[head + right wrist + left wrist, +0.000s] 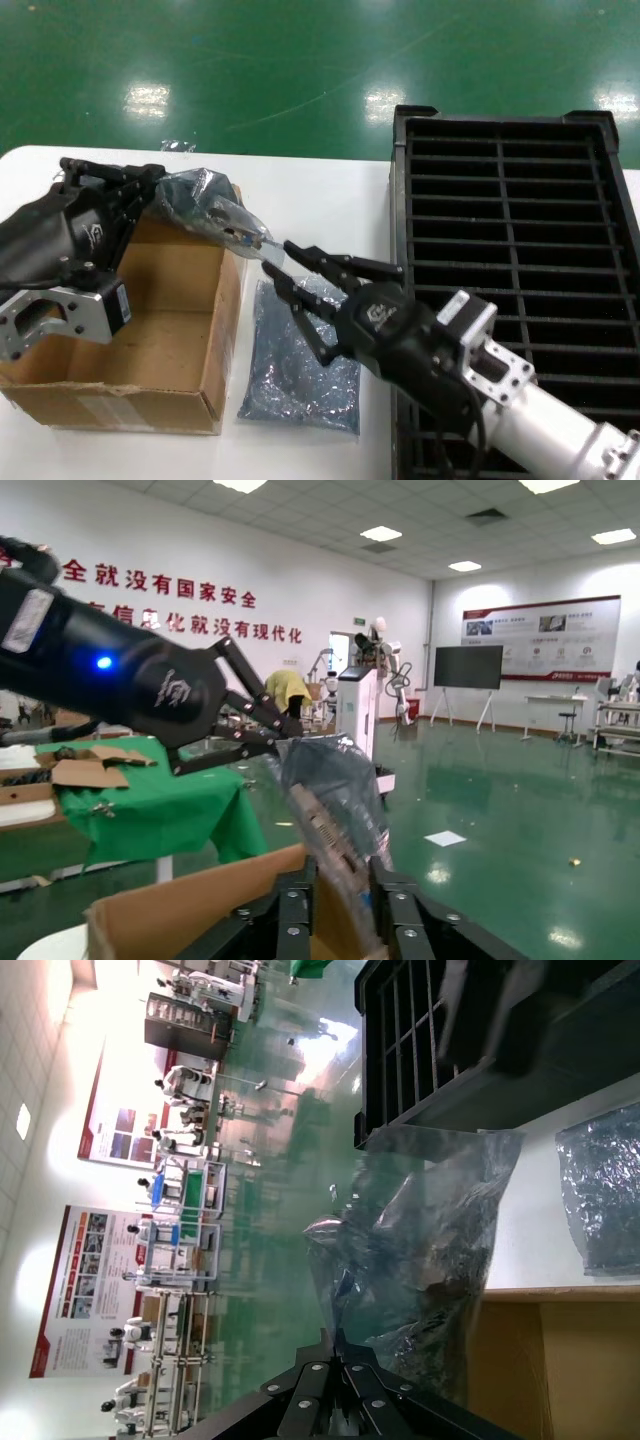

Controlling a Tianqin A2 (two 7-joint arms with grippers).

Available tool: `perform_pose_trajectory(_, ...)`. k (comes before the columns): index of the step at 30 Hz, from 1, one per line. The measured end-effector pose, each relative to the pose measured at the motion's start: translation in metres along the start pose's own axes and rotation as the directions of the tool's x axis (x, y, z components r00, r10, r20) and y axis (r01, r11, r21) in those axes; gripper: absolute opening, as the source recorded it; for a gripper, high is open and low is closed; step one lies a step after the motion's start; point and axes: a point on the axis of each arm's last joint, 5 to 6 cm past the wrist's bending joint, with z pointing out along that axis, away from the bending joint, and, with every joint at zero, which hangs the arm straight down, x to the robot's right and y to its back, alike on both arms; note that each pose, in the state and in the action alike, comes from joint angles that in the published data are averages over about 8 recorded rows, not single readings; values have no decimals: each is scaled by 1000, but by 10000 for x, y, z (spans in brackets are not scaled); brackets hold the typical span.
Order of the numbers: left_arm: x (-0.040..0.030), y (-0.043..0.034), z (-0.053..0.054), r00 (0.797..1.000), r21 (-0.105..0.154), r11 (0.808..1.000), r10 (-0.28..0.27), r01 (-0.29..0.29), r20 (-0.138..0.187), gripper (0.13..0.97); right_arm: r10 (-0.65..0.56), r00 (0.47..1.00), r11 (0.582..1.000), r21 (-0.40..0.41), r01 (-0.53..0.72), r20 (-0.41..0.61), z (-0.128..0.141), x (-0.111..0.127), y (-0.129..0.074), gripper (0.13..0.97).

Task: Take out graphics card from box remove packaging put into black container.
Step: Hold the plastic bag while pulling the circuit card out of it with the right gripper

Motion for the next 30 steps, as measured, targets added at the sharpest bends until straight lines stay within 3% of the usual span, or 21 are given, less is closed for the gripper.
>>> perform_pose_trajectory(5, 0, 0, 0, 1000, 0, 1000, 0, 0, 0, 139, -3, 1000, 1000, 11, 3, -2, 155, 27, -45, 275)
perform_pose_trajectory(13, 0, 0, 0, 1000, 0, 1000, 0, 0, 0, 139, -6, 1000, 1000, 14, 5, 18, 355, 13, -49, 169)
perform_pose_trajectory(30, 0, 0, 0, 1000, 0, 1000, 0, 0, 0, 139, 3, 999, 1000, 1, -3, 51, 651, 72, 28, 133)
